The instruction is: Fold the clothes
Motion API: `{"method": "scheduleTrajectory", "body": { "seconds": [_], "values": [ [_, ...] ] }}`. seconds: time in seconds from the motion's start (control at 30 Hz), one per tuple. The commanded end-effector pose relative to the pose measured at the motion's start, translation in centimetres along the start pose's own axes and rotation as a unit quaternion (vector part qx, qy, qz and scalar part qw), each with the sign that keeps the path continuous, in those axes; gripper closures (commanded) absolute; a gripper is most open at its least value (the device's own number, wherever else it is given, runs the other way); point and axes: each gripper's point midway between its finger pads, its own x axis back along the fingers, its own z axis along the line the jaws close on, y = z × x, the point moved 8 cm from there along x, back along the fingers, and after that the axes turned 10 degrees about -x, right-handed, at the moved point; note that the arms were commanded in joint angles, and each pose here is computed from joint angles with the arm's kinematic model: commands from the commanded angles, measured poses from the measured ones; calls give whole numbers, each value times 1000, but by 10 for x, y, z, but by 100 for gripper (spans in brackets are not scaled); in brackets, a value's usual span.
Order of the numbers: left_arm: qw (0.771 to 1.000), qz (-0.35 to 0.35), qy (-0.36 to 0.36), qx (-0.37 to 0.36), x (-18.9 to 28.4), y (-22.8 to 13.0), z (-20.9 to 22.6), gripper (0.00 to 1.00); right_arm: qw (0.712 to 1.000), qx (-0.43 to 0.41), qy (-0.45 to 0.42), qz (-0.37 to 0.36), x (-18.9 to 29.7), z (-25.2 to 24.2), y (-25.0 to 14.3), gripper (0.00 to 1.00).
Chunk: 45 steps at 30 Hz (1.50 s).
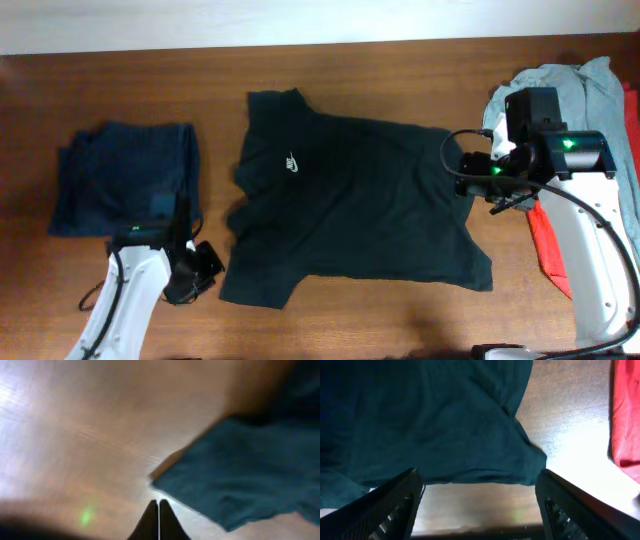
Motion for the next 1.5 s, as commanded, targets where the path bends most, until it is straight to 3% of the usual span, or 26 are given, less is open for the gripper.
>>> {"method": "scheduleTrajectory", "body": {
  "seconds": [0.0, 0.03, 0.13, 0.2, 0.23, 0.27, 0.3, 0.5, 0.67, 0.83, 0.87, 1.1, 1.37, 1.47],
  "values": [
    [998, -18, -24, -54, 2, 1, -11, 75, 1000, -2, 3, -1, 0, 1, 0, 26],
    [998, -21, -25, -59, 1, 2, -12, 67, 1000, -2, 2, -1, 0, 1, 0, 26],
    [993, -34, -37, -109, -5, 6, -21, 65, 1000, -2, 1, 2, 0, 1, -1, 26],
    [990, -34, -48, -131, -12, 6, -25, 72, 1000, -3, 0, 3, 0, 1, -1, 26],
    [989, -32, -49, -133, -16, 5, -26, 80, 1000, -3, 0, 4, 0, 0, -1, 26],
    [989, -29, -48, -136, -20, 5, -27, 96, 1000, -3, 0, 5, 0, 0, -2, 26],
    [989, -28, -48, -137, -25, 6, -27, 99, 1000, -3, 0, 5, 0, 0, -2, 26],
    [972, -25, -110, -204, -46, 12, -40, 100, 1000, -3, -1, 6, 0, 0, -2, 25],
    [973, -13, -107, -202, -56, 15, -40, 100, 1000, -3, -2, 9, 0, 0, -3, 26],
    [996, 13, -46, -75, -64, 16, -20, 99, 1000, -3, -3, 11, 0, -1, -4, 26],
    [999, 26, -37, -16, -63, 15, -9, 99, 1000, -3, -4, 13, 0, -1, -4, 26],
    [987, 52, -32, 146, -57, 17, 41, 99, 1000, -3, -6, 16, 0, -1, -5, 26],
    [984, 47, -52, 161, -53, 19, 74, 100, 1000, -3, -5, 15, 0, -1, -5, 26],
    [988, 31, -119, 95, -48, 23, 61, 100, 1000, -3, -4, 13, 0, -1, -4, 26]
  ]
}}
